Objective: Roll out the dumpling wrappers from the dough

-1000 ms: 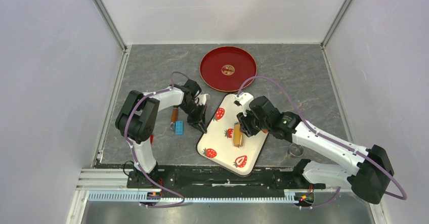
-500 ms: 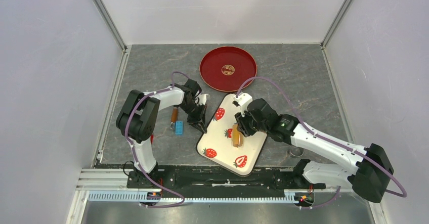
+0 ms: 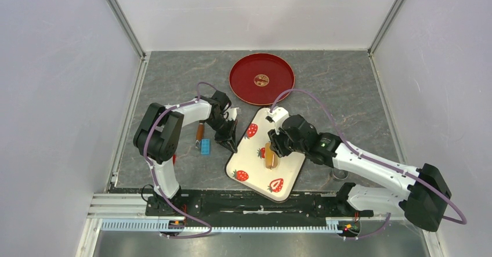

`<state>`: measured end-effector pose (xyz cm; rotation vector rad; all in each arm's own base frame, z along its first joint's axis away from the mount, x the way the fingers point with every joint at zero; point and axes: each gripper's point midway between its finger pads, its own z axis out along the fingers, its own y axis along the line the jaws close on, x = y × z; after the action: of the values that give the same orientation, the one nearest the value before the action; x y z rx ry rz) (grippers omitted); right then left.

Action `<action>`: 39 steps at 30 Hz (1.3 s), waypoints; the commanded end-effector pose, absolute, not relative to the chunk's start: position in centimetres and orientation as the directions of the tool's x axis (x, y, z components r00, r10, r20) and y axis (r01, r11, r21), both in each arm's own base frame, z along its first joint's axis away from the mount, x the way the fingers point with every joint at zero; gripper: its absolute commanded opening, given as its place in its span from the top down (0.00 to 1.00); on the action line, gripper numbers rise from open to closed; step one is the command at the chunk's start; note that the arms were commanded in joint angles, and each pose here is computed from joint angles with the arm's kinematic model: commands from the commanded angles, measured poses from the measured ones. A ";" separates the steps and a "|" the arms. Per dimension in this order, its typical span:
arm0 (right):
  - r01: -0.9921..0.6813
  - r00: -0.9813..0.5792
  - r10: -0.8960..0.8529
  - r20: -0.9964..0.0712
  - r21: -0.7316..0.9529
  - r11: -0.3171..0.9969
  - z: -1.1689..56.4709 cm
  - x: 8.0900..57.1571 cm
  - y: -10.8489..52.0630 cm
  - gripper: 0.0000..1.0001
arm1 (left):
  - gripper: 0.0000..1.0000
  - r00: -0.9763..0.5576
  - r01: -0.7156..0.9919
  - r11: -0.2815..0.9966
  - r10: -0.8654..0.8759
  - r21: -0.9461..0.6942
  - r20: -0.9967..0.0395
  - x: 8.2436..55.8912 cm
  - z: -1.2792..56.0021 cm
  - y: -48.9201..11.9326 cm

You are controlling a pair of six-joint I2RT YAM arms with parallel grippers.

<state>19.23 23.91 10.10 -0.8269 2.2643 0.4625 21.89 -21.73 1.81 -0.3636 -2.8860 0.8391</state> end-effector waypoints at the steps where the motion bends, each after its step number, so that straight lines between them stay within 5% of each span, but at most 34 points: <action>1: -0.639 -0.765 -0.644 0.015 0.113 0.761 -1.4 5.4 12.4 1.00 | 0.98 -0.973 0.182 0.888 0.225 -0.423 0.055 22.6 -0.3 -19.7; 18: -0.646 -0.760 -0.649 -0.004 0.113 0.755 -1.0 6.0 13.2 1.00 | 0.98 -0.971 0.187 0.888 0.232 -0.419 0.058 22.6 -0.2 -19.6; 31: -0.680 -0.654 -0.516 -0.553 0.130 0.722 17.1 18.7 27.1 1.00 | 0.98 -0.969 0.195 0.891 0.241 -0.410 0.062 22.4 -0.3 -19.2; 35: -0.642 -0.622 -0.442 -0.647 0.097 0.761 21.2 20.9 26.9 1.00 | 0.98 -0.969 0.195 0.891 0.241 -0.409 0.063 22.4 -0.3 -19.2; 39: -0.600 -0.648 -0.436 -0.625 0.066 0.797 20.5 21.7 25.1 1.00 | 0.98 -0.968 0.197 0.892 0.242 -0.407 0.061 22.4 -0.3 -19.2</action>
<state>20.43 27.31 19.10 -0.8327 2.3964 0.4509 21.87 -21.69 1.84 -0.3624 -2.8849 0.8344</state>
